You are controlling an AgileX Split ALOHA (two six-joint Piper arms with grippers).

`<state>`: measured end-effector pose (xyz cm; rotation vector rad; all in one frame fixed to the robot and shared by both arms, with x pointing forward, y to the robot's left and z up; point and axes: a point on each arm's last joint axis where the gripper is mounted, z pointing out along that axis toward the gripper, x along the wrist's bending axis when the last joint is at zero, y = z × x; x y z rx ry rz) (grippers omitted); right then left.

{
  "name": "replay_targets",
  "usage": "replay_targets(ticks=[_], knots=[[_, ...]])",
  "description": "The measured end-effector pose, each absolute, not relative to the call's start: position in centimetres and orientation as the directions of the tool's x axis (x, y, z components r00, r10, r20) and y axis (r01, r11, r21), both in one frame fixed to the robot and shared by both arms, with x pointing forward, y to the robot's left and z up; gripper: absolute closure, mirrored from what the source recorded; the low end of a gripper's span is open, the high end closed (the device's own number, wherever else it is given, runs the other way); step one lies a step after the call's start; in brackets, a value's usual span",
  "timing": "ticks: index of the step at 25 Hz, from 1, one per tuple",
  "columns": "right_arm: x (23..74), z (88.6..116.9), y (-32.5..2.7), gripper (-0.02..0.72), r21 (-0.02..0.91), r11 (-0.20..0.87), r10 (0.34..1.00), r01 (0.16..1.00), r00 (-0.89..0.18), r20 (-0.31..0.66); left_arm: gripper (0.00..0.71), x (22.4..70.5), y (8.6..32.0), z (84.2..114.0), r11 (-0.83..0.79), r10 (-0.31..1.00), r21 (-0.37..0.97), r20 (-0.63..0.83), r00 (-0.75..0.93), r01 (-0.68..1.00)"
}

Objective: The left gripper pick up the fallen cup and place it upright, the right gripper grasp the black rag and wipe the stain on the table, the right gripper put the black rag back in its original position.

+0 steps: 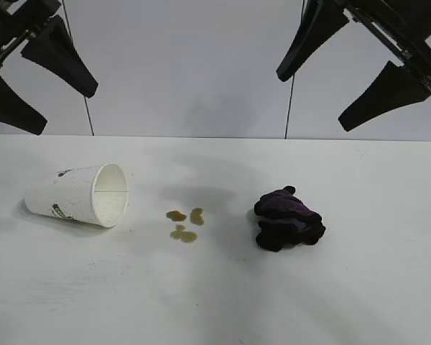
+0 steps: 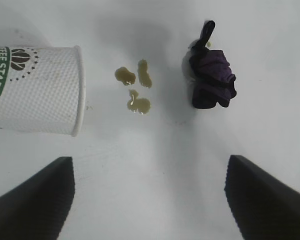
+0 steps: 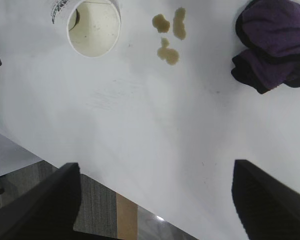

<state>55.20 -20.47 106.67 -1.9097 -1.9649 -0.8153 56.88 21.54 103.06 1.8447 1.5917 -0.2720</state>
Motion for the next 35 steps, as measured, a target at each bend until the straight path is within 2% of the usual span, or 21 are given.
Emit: replay_targets(ticks=[20,31,35], knots=[[55.22,106.66,-20.49,0.136,0.201,-0.034,0.822,0.979,-0.087,0.562,0.116,56.91,21.56,103.06,-0.023,0.796,0.354,-0.559,0.231,0.935],[55.22,106.64,-20.52,0.136,0.202,-0.032,0.824,0.979,-0.088,0.559,0.116,57.45,21.75,103.12,0.007,0.812,0.399,-0.537,0.228,0.917],[55.22,106.64,-20.52,0.136,0.202,-0.032,0.824,0.979,-0.088,0.559,0.114,57.58,21.81,103.13,-0.037,0.815,0.442,-0.505,0.283,0.896]])
